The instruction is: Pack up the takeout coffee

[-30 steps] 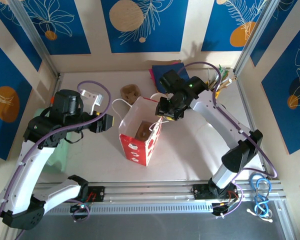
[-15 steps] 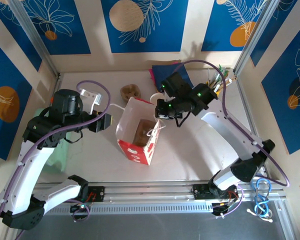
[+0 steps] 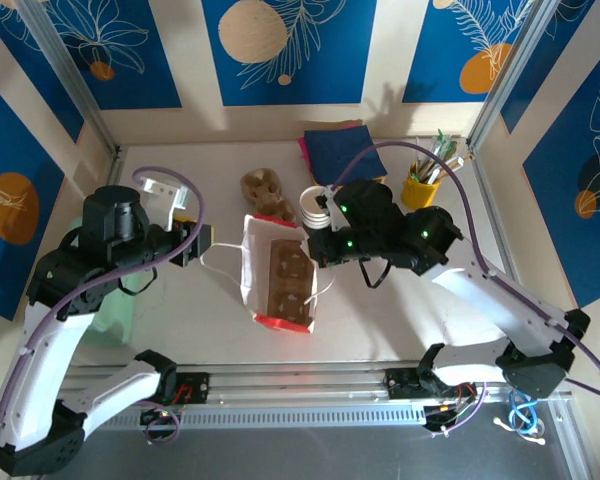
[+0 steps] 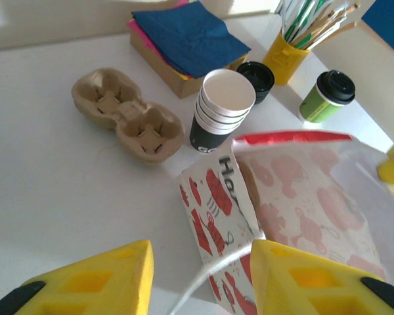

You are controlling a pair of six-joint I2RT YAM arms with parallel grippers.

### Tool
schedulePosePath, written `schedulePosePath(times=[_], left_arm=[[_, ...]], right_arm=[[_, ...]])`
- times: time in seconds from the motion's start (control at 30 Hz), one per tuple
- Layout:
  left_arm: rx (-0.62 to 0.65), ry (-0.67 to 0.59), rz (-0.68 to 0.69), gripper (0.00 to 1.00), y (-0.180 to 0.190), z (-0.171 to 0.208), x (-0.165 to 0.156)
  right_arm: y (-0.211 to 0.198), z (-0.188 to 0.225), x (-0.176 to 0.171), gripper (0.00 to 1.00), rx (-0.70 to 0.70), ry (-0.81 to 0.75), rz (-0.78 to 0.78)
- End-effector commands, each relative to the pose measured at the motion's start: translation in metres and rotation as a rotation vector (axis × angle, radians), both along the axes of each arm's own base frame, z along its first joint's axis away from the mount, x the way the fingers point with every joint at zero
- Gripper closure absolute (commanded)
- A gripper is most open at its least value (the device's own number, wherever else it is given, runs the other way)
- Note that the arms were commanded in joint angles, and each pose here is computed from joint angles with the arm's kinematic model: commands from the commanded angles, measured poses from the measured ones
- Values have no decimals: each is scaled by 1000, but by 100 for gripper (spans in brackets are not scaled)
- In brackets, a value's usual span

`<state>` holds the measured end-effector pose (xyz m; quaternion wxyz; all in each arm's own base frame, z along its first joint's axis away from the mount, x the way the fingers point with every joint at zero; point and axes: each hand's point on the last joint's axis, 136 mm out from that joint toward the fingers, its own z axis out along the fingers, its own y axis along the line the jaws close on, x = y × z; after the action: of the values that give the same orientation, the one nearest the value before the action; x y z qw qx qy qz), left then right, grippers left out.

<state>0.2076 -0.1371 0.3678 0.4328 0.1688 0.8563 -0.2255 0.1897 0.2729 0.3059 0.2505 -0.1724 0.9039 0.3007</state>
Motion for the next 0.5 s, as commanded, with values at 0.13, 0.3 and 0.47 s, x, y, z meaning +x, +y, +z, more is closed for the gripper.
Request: schedulePosePath(times=[0.13,0.3,0.47], left_arm=[[-38,-83,12,57,2,21,-1],[-38,-96,9,57,3,23,-3],[-32,-97,10,57,4,21,-3]], right_arm=[[4,32,-7,100,94,-169,33],[5,28,-12,100,79,-193,31],[7,25,-14,100,81,-172,29]])
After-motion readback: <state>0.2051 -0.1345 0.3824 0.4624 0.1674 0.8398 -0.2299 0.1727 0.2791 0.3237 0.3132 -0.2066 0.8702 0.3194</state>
